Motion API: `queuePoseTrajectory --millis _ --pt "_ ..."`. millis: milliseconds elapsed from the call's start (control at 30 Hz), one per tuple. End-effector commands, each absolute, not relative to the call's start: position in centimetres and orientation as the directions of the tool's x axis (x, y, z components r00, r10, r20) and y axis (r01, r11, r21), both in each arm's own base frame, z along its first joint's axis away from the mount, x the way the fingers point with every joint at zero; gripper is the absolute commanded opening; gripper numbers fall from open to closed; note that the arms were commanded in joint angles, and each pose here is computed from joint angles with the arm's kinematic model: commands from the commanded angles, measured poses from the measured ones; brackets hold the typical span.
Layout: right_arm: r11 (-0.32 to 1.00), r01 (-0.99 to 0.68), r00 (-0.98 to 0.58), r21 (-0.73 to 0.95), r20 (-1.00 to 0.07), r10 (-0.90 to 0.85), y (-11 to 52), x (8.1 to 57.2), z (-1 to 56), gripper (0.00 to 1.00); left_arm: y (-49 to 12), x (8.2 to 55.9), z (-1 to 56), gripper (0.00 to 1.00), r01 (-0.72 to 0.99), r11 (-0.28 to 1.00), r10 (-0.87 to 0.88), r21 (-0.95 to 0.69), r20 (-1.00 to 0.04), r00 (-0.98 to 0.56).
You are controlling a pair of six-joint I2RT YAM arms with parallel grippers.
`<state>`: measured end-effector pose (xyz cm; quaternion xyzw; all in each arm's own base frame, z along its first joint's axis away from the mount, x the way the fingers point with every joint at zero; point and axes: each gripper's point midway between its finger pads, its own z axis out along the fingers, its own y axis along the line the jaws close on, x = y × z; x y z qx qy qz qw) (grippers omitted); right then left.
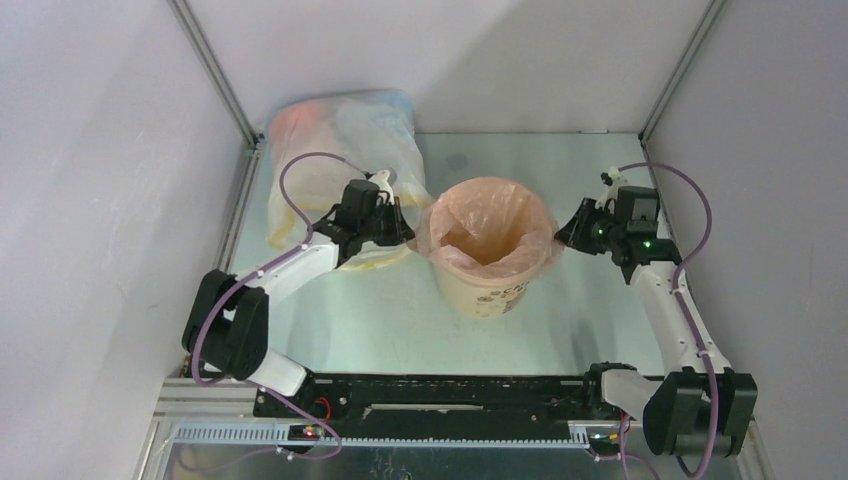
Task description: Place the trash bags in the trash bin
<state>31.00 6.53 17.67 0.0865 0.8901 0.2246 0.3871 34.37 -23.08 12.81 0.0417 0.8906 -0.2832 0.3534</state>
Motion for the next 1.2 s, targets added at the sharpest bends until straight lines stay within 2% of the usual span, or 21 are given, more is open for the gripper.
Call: queuePoseTrajectory --millis 0,133,233,267,467,533,800,1167 --pt "0.861 -0.024 -0.658 0.508 -0.657 0.369 6.9 32.1 16.9 0.26 -23.8 34.7 13.3 0.0 0.308 0.823 -0.127 -0.478 -0.682 -0.72" --pt "0.844 -0.014 -0.676 0.536 -0.627 0.387 7.3 32.1 15.5 0.34 -24.0 34.5 12.7 0.0 0.309 0.817 -0.13 -0.486 -0.678 -0.724" --pt "0.832 -0.019 -0.676 0.554 -0.62 0.398 7.6 31.8 15.1 0.5 -24.1 34.4 12.6 0.0 0.309 0.812 -0.139 -0.496 -0.678 -0.722" --pt "0.833 -0.018 -0.671 0.554 -0.624 0.401 7.6 31.7 15.3 0.52 -24.0 34.3 12.7 0.0 0.307 0.811 -0.142 -0.498 -0.678 -0.721" --pt "0.843 -0.007 -0.59 0.537 -0.683 0.43 6.0 30.7 18.0 0.53 -23.7 34.3 14.0 0.0 0.318 0.811 -0.163 -0.492 -0.712 -0.683" --pt "0.842 -0.019 -0.568 0.539 -0.699 0.435 5.7 30.0 19.1 0.56 -23.5 34.3 14.6 0.01 0.322 0.808 -0.177 -0.493 -0.725 -0.666" --pt "0.812 -0.087 -0.568 0.578 -0.698 0.436 6.9 28.0 20.9 0.58 -22.7 33.7 16.5 0.2 0.32 0.798 -0.236 -0.51 -0.754 -0.613" --pt "0.788 -0.045 -0.569 0.614 -0.664 0.485 7.0 27.0 17.4 0.54 -20.5 32.1 18.9 0.45 0.279 0.793 -0.34 -0.542 -0.774 -0.534"
